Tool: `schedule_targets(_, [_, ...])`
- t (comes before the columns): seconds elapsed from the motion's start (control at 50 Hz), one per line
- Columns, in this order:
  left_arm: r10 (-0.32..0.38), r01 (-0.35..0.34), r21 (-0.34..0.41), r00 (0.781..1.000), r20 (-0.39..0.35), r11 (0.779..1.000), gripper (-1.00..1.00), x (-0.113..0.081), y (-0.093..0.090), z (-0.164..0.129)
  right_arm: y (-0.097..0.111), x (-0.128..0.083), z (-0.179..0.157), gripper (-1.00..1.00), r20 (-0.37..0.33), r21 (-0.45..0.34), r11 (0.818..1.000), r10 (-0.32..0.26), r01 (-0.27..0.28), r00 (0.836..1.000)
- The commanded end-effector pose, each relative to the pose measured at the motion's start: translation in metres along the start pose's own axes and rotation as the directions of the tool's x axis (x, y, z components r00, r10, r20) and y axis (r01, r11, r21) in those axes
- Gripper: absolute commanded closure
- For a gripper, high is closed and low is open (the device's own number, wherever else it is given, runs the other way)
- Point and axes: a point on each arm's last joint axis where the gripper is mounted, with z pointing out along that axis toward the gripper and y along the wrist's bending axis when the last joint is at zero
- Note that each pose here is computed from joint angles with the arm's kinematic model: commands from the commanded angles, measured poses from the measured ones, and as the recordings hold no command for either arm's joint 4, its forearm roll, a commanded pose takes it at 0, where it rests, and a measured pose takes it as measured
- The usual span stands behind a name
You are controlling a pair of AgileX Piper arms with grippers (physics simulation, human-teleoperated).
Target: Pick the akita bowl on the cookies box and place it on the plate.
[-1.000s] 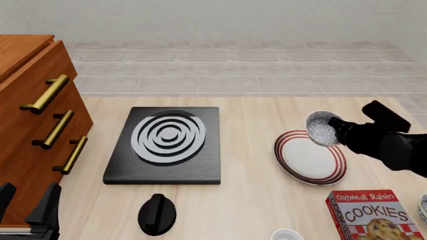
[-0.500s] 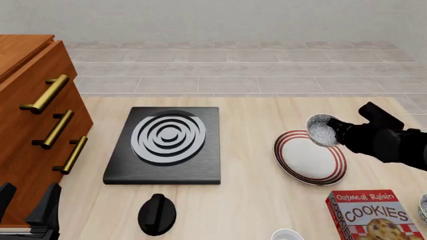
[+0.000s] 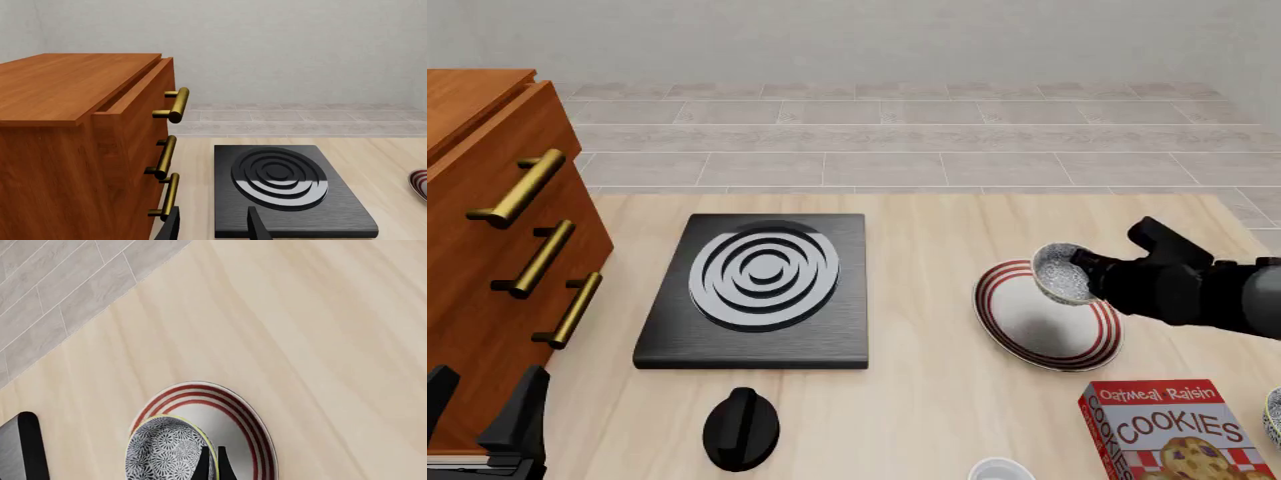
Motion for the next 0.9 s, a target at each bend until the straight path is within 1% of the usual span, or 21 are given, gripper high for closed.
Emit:
schedule_targets(0.02, [0.000, 0.000, 0.000, 1.000, 0.000, 1.000, -1.00, 0.000, 0.000, 0.000, -0.003, 0.003, 0.007, 1.00, -0.009, 0.008, 1.000, 0.004, -0.004, 1.000])
schedule_targets(0.16, [0.000, 0.000, 0.000, 1.000, 0.000, 1.000, -1.00, 0.000, 0.000, 0.000, -0.004, 0.007, 0.009, 1.00, -0.018, 0.011, 1.000, -0.007, 0.007, 1.000])
schedule_targets(0.34, [0.000, 0.000, 0.000, 1.000, 0.000, 1.000, -1.00, 0.000, 0.000, 0.000, -0.007, 0.005, 0.008, 1.00, -0.016, 0.018, 1.000, -0.016, 0.016, 1.000])
schedule_targets(0.54, [0.000, 0.000, 0.000, 1.000, 0.000, 1.000, -1.00, 0.000, 0.000, 0.000, -0.006, 0.012, 0.013, 1.00, -0.030, 0.015, 1.000, -0.021, 0.021, 0.999])
schedule_targets(0.68, [0.000, 0.000, 0.000, 1.000, 0.000, 1.000, -1.00, 0.000, 0.000, 0.000, -0.007, 0.012, 0.016, 1.00, -0.034, 0.019, 0.999, -0.032, 0.033, 0.999])
schedule_targets(0.9, [0.000, 0.000, 0.000, 1.000, 0.000, 1.000, -1.00, 0.000, 0.000, 0.000, -0.008, 0.017, 0.022, 1.00, -0.045, 0.019, 0.999, -0.033, 0.034, 0.998])
